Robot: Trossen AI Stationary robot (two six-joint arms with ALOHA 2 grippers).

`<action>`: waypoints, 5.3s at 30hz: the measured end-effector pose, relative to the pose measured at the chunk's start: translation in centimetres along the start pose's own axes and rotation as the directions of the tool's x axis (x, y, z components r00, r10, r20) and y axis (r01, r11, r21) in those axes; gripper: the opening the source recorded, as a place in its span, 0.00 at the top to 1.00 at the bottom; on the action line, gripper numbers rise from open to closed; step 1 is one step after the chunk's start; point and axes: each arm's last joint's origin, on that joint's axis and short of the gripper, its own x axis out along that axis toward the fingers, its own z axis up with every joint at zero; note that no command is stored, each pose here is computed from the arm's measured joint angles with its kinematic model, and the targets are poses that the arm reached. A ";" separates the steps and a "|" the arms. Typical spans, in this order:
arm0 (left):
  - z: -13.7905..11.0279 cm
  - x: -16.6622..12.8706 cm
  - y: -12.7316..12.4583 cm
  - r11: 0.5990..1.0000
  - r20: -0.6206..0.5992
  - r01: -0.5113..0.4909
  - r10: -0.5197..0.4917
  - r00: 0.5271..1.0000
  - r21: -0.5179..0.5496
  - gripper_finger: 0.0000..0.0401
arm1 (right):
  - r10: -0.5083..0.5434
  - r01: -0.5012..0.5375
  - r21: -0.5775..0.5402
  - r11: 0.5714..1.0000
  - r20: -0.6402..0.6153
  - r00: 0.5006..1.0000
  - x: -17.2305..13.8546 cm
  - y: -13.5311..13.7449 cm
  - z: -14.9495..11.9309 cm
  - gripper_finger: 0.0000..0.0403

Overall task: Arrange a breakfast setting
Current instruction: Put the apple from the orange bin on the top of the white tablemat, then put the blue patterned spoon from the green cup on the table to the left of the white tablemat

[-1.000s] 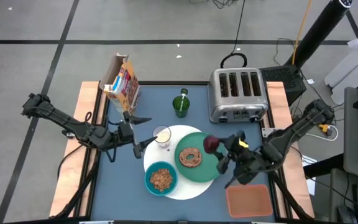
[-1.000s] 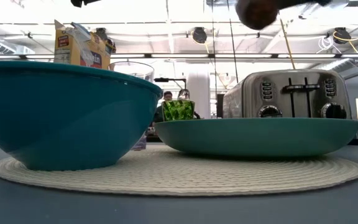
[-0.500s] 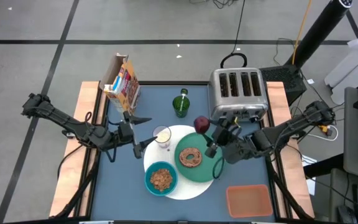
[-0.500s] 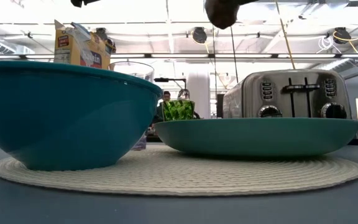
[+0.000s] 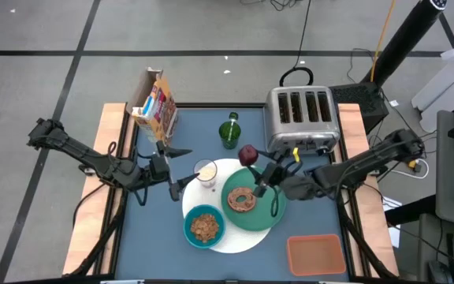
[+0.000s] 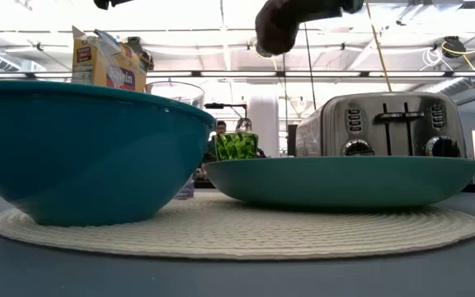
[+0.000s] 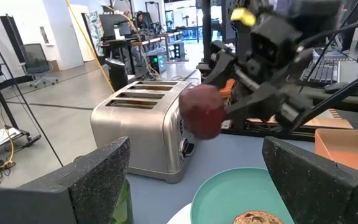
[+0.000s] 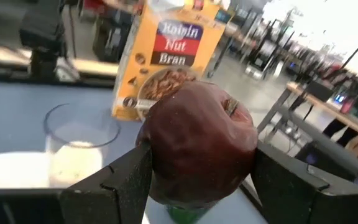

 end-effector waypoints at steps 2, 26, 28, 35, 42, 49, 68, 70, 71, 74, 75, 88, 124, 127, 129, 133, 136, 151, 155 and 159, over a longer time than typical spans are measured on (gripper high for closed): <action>0.0 0.0 0.0 1.000 0.000 0.000 0.000 1.000 0.000 0.07 | -0.024 0.023 0.012 1.000 0.054 0.998 0.5 -0.2 -1.2 0.41; 0.0 0.0 0.0 1.000 0.000 0.000 0.000 1.000 0.000 0.07 | 0.090 -0.096 0.023 0.995 0.186 0.978 5.5 -1.3 -6.5 0.41; 0.0 0.0 0.0 1.000 0.000 0.000 0.000 1.000 0.000 0.07 | 0.080 -0.082 0.008 0.997 0.169 0.982 6.5 -0.9 -6.6 0.41; 0.0 0.0 0.0 1.000 0.000 0.000 0.000 1.000 0.000 0.07 | 0.050 -0.055 0.046 0.997 0.098 0.994 8.6 -0.7 -8.5 0.41; 0.0 0.0 0.0 1.000 0.000 -0.001 0.001 1.000 0.000 0.07 | 0.117 -0.119 0.022 0.993 0.080 0.990 9.8 0.2 -10.2 0.41; 0.0 0.0 0.0 1.000 0.000 -0.001 0.001 1.000 -0.005 0.07 | 0.129 -0.129 -0.013 0.992 0.028 0.991 10.3 1.1 -11.8 0.41; 0.0 0.0 0.0 1.000 0.000 -0.001 0.001 1.000 -0.005 0.07 | 0.121 -0.121 -0.020 0.992 0.010 0.993 10.7 1.1 -12.5 0.41; 0.0 0.0 0.0 1.000 0.000 -0.001 0.001 1.000 -0.005 0.07 | 0.122 -0.122 -0.020 0.992 0.010 0.992 10.7 1.1 -12.5 0.41; 0.0 0.0 0.0 1.000 0.000 -0.001 0.001 1.000 -0.005 0.07 | 0.123 -0.123 -0.024 0.992 0.004 0.992 10.7 1.1 -12.6 0.41; 0.0 0.0 0.0 1.000 0.000 -0.001 0.001 1.000 -0.005 0.07 | 0.129 -0.130 -0.043 0.991 -0.027 0.991 10.7 1.2 -12.9 0.41; 0.0 0.0 0.0 1.000 0.000 -0.001 0.001 1.000 -0.005 0.07 | 0.130 -0.132 -0.049 0.990 -0.036 0.991 10.7 1.2 -13.0 0.41; 0.0 0.0 0.0 1.000 0.000 -0.001 0.001 1.000 -0.005 0.07 | 0.139 -0.146 -0.085 0.986 -0.092 0.986 10.7 1.3 -13.6 0.41; 0.0 0.0 0.0 1.000 0.000 -0.001 0.001 1.000 -0.008 0.07 | 0.219 -0.235 -0.078 0.969 -0.171 0.961 10.2 1.3 -15.1 0.34; 0.0 0.0 0.0 1.000 0.000 -0.001 0.001 1.000 -0.008 0.07 | 0.241 -0.256 -0.073 0.964 -0.167 0.956 10.2 1.4 -15.0 0.27; 0.0 0.0 0.0 1.000 0.000 -0.001 0.001 1.000 -0.008 0.07 | 0.239 -0.254 -0.072 0.965 -0.167 0.956 10.3 1.3 -15.0 0.24; 0.0 0.0 0.0 1.000 0.000 -0.001 0.001 1.000 -0.008 0.07 | 0.233 -0.248 -0.070 0.966 -0.170 0.957 10.4 1.1 -15.1 0.20; 0.0 0.0 0.0 1.000 0.000 -0.001 0.001 1.000 -0.008 0.07 | 0.227 -0.242 -0.068 0.968 -0.173 0.958 10.6 0.9 -15.1 0.19; 0.0 0.0 0.0 1.000 0.000 -0.001 0.001 1.000 -0.008 0.07 | 0.208 -0.208 -0.004 0.978 -0.022 0.978 10.8 0.7 -13.5 0.19; 0.0 0.0 0.0 1.000 0.000 -0.001 0.001 1.000 -0.008 0.07 | 0.195 -0.195 -0.004 0.981 0.040 0.980 10.8 0.6 -12.9 0.19; 0.0 0.0 0.0 1.000 0.000 -0.001 0.001 1.000 -0.008 0.07 | 0.183 -0.187 0.036 0.982 0.089 0.979 10.7 0.4 -12.3 0.19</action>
